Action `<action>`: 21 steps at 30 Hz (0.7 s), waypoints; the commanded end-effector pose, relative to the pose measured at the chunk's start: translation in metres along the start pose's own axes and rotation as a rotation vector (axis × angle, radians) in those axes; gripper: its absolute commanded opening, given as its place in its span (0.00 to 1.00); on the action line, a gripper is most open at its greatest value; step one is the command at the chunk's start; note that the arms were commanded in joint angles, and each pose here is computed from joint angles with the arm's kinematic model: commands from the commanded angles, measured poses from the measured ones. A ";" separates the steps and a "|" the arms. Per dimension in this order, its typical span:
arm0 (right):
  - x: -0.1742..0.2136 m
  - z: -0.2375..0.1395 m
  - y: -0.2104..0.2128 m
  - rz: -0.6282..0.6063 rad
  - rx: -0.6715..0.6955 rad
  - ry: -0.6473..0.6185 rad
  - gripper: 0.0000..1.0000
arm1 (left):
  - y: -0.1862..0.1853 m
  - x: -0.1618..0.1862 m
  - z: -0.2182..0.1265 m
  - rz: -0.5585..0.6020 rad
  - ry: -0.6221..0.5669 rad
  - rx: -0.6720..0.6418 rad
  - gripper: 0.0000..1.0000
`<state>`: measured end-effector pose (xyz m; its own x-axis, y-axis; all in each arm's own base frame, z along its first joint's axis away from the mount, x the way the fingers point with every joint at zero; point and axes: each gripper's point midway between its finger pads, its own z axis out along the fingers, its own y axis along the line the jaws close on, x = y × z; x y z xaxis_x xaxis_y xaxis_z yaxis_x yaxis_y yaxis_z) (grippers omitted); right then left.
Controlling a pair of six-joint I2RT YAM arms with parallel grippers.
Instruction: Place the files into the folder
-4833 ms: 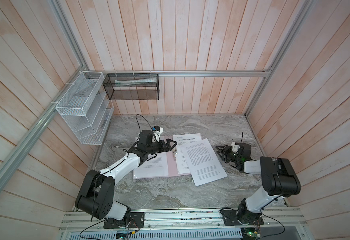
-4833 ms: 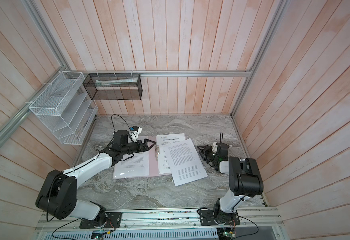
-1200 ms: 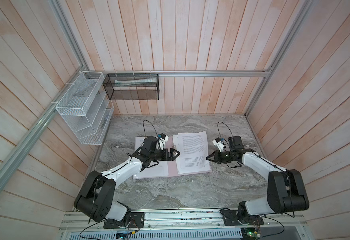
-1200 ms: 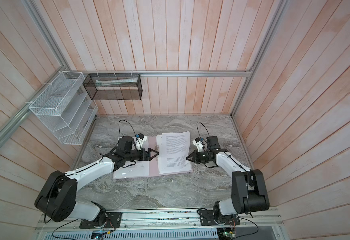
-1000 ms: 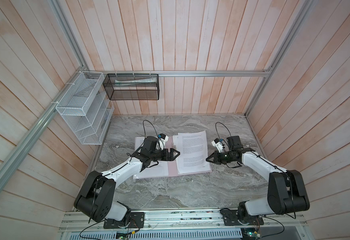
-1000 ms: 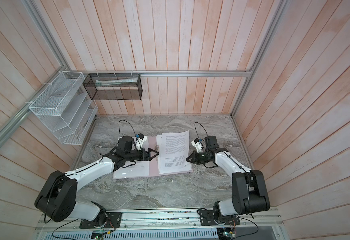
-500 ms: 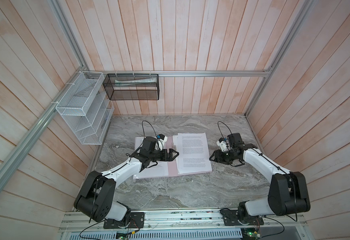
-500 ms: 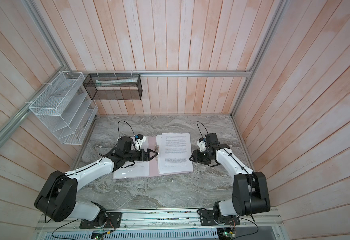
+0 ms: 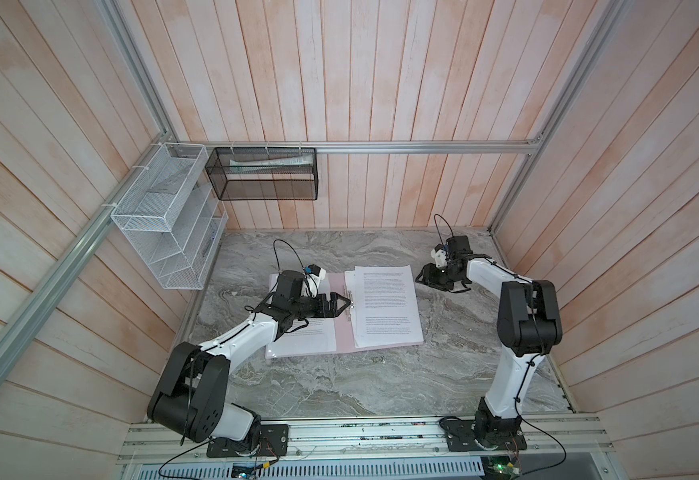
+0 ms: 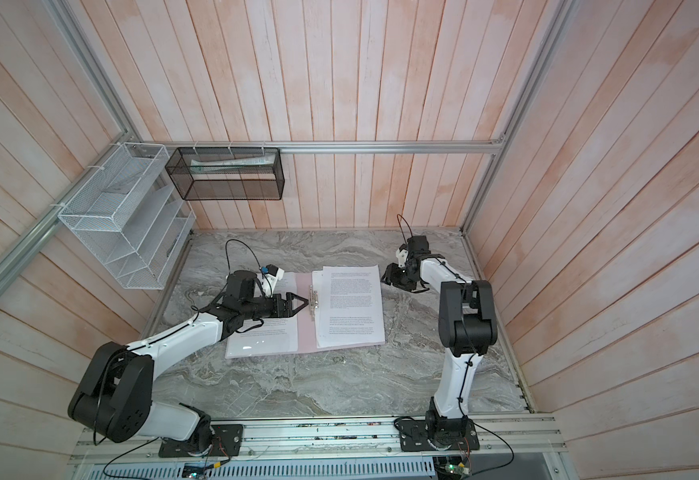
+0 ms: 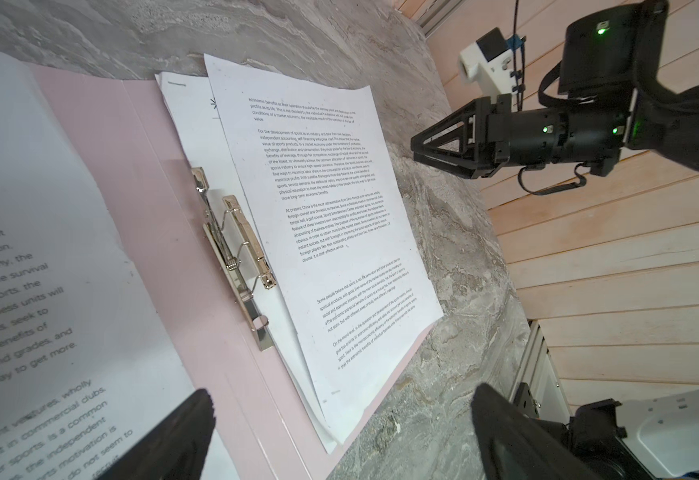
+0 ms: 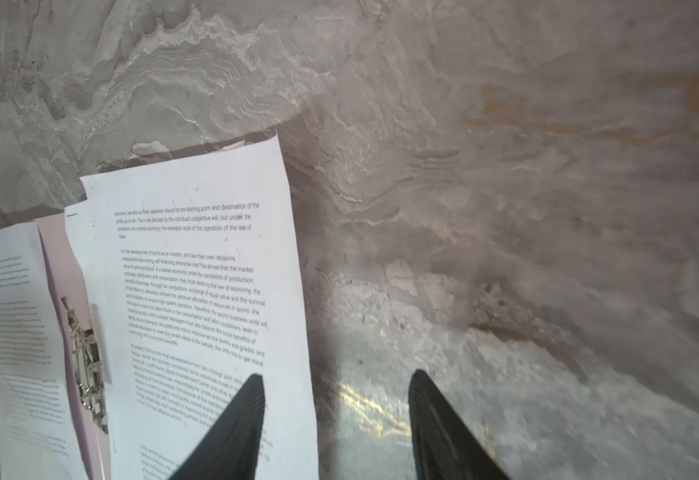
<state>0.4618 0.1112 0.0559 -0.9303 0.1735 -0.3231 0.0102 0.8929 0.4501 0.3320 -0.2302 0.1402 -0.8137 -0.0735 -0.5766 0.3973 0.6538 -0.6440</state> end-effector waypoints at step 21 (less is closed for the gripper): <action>-0.014 0.057 0.036 -0.082 0.073 0.030 0.51 | 0.002 0.007 0.004 -0.018 0.019 0.034 0.98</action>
<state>0.5028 0.1606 0.0390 -0.9265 0.1137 -0.3586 -0.0510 0.9065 0.4192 0.3316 -0.2324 0.1393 -0.8194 -0.0733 -0.5685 0.4005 0.6363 -0.6593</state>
